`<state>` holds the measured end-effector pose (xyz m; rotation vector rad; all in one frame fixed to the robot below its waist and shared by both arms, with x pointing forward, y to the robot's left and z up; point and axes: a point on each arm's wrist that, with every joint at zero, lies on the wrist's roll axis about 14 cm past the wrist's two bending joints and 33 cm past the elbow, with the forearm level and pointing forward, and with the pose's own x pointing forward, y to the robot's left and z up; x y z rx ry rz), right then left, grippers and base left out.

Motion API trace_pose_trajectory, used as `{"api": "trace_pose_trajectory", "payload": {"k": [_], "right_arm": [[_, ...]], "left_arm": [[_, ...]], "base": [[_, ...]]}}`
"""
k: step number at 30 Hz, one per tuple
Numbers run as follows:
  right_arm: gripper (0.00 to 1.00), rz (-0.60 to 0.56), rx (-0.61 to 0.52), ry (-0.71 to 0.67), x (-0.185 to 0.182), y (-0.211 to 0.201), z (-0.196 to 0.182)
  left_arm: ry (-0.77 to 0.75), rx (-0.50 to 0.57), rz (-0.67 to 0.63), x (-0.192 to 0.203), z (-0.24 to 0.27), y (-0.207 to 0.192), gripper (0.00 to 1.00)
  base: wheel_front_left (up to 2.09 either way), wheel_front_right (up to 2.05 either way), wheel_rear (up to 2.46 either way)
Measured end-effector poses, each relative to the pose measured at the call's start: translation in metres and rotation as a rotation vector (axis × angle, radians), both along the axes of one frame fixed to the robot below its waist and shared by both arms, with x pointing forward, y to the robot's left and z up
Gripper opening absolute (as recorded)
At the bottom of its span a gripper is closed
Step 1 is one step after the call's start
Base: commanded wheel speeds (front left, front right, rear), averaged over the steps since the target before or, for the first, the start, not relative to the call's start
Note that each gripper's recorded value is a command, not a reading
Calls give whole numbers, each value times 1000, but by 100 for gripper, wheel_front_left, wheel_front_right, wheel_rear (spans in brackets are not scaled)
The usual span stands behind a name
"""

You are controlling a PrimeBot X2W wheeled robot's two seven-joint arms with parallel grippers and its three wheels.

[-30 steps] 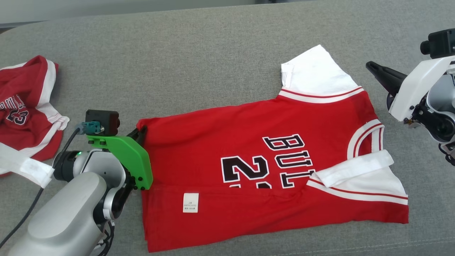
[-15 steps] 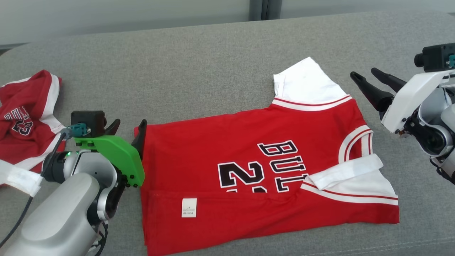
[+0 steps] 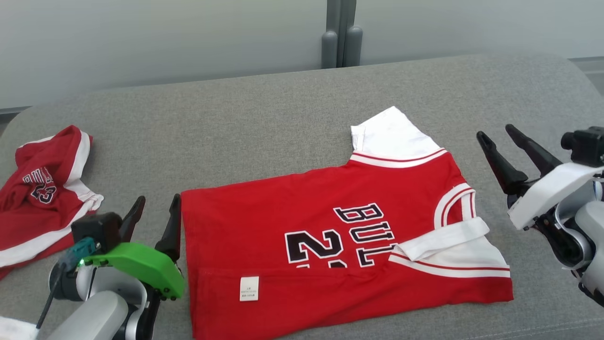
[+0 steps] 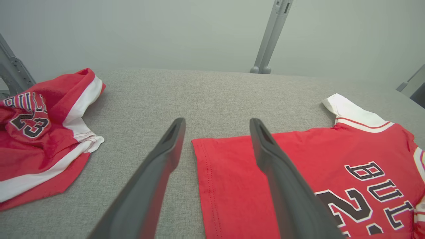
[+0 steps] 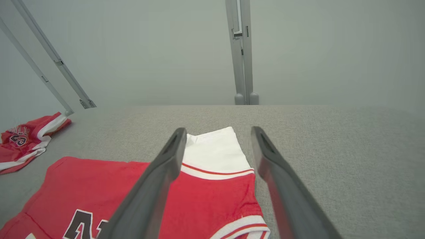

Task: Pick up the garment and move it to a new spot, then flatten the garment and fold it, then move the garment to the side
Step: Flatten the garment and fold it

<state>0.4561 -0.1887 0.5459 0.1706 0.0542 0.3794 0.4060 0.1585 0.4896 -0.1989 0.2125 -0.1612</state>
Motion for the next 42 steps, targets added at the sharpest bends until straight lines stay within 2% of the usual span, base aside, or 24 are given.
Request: {"api": "trace_pose_trajectory", "payload": {"k": [6, 15, 20, 42], "right_arm": [[100, -69, 13, -89, -12, -15, 14], [100, -163, 104, -146, -53, -12, 3], [100, -196, 116, -149, -73, -8, -6], [100, -201, 120, -139, -81, -1, -5]], "left_arm": [[-61, -7, 35, -11, 8, 6, 100], [-139, -32, 96, -28, 23, 14, 100], [-169, -54, 135, -37, 26, 16, 100], [-161, -48, 138, -42, 14, 17, 100]], "base": [[0, 0, 0], [0, 0, 0], [0, 0, 0], [0, 0, 0]]}}
